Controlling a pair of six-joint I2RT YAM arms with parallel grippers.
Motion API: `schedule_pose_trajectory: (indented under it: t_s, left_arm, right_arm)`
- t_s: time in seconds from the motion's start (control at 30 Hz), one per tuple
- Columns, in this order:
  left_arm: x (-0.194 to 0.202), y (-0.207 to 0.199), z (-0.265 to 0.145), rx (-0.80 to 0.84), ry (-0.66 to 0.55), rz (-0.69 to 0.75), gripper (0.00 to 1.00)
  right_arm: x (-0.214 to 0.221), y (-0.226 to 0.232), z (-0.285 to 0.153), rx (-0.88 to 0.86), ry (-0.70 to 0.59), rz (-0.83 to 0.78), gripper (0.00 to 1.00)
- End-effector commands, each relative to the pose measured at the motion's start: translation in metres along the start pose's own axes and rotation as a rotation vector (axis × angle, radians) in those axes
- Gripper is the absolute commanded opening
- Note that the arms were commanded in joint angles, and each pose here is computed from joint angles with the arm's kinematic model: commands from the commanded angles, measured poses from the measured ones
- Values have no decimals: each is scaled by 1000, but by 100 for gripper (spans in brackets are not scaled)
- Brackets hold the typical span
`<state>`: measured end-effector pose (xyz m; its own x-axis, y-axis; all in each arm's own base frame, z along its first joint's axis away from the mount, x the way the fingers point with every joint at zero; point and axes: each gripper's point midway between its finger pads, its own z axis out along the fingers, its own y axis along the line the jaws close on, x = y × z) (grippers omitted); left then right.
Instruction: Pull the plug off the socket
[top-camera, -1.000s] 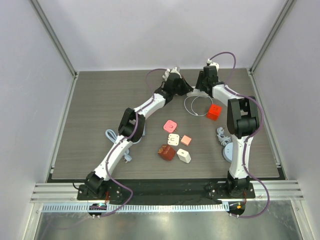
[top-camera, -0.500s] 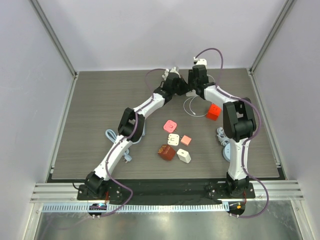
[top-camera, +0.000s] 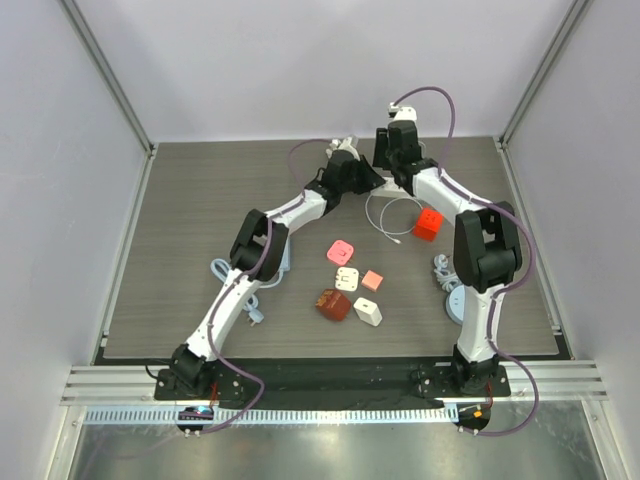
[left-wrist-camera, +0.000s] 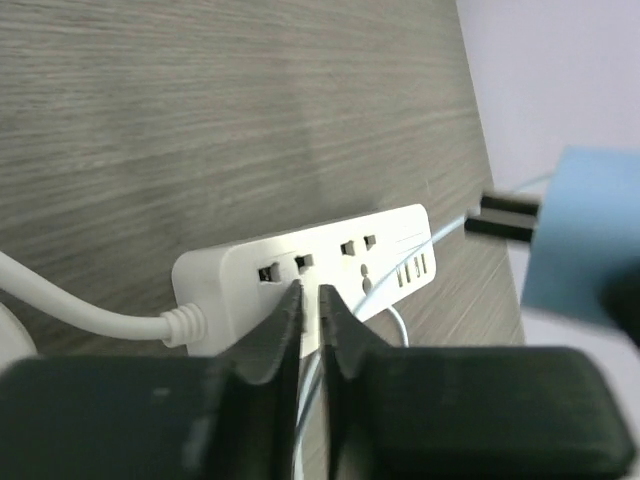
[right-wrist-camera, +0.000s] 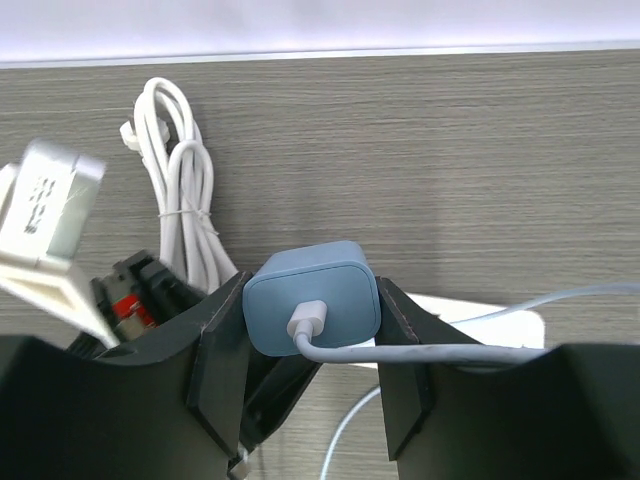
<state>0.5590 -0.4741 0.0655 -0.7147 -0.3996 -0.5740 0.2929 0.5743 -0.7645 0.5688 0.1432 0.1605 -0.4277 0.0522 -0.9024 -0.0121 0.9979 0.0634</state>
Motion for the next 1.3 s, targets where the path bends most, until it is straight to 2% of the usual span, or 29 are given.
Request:
schedule_pose_trajectory:
  t_s: [0.0,0.03,0.07,0.23,0.47,0.57,0.6,0.63,0.7,0.83,1.0,1.07,1.17,1.27]
  left_arm:
    - [-19,-40,-27,66,5,132,16]
    - [-17,-32,-33,54,4,167,19]
    - [-36,-56,-48,78,-37,193,25]
    - [-73,-81,-92,107,-140,267,40]
    - [-95,-80,-131,83,-194,285,43]
    - [-120,-79,-155,52,-259,289,44]
    - [-119,-65,-163,24,-264,294,45]
    - [-132,-75,-178,23,-308,307,50]
    - [-144,-70,-197,-13,-343,321,55]
    - [-167,-73,-243,-54,-418,354,58]
    - [-174,-83,-272,-34,-438,367,58]
    - [-170,-89,-277,-10,-429,377,58]
    - [-165,-89,-277,-2,-402,395,59]
    - [-160,-87,-275,-4,-369,419,59]
  right_arm:
    - [-66,1,-36,-27,-149,31,1]
    - [-69,2,-38,-35,-154,34,1]
    - [-70,2,-43,-38,-143,39,1]
    - [-76,12,-54,-85,-121,69,1]
    - [-73,24,-73,-133,-88,116,1]
    - [-73,41,-87,-185,-71,112,1]
    - [-72,48,-91,-201,-66,111,1]
    - [-77,53,-100,-225,-72,120,1]
    - [-69,60,-110,-246,-50,126,1]
    - [-27,80,-148,-300,22,146,1]
    - [27,79,-182,-343,129,156,1]
    - [51,73,-189,-331,204,136,1]
    - [103,58,-207,-296,421,55,1]
    - [127,45,-216,-263,523,-10,1]
